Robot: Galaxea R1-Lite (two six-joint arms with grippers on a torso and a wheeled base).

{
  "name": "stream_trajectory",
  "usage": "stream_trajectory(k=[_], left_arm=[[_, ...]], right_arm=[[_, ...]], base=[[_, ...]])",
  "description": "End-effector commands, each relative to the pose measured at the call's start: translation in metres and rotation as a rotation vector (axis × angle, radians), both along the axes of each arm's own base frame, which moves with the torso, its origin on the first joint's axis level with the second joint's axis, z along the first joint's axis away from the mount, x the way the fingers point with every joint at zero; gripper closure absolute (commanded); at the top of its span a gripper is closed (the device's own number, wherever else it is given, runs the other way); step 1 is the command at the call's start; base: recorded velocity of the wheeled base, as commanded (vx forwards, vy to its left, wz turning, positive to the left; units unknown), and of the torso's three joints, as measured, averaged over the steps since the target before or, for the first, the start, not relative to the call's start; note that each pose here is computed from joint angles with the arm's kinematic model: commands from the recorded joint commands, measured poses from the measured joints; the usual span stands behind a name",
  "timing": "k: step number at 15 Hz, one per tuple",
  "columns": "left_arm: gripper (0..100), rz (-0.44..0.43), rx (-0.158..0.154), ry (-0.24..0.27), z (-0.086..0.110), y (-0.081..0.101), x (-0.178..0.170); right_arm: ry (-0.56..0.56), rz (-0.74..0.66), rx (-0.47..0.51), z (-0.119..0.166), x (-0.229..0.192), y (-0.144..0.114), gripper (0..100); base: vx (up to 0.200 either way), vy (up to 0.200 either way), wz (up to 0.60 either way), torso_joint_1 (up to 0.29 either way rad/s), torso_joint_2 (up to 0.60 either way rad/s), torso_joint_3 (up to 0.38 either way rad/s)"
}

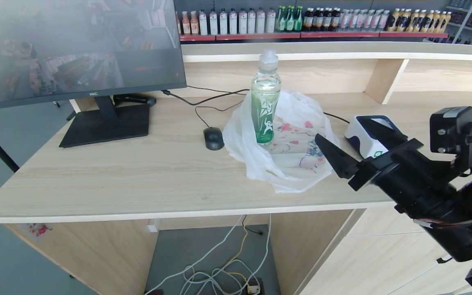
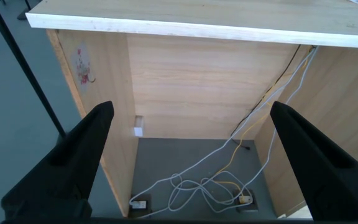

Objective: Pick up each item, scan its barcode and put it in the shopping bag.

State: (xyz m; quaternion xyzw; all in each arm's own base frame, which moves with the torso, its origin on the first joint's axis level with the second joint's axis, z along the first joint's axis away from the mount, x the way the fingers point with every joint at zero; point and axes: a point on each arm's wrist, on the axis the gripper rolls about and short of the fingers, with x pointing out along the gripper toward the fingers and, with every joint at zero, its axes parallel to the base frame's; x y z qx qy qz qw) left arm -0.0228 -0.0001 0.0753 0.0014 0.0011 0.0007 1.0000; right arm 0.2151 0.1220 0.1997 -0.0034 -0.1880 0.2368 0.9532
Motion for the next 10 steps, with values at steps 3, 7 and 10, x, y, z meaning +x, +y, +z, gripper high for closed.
stream_trajectory(k=[3,7,10], left_arm=[[0,0.000,0.002,-0.001,0.000,0.000,0.000],[0,0.000,-0.001,-0.001,0.000,0.000,0.000],[0,0.000,-0.003,-0.001,0.000,0.000,0.000]], right_arm=[[0.011,-0.005,0.008,-0.002,0.003,-0.001,0],[0.035,-0.005,-0.006,-0.008,0.008,0.002,0],[0.051,-0.005,-0.015,-0.013,0.009,0.002,0]], base=[[-0.067,0.000,0.00,-0.001,0.00,0.002],[0.000,-0.100,0.00,-0.012,-0.01,0.006],[0.000,-0.200,0.00,0.007,0.01,0.005]])
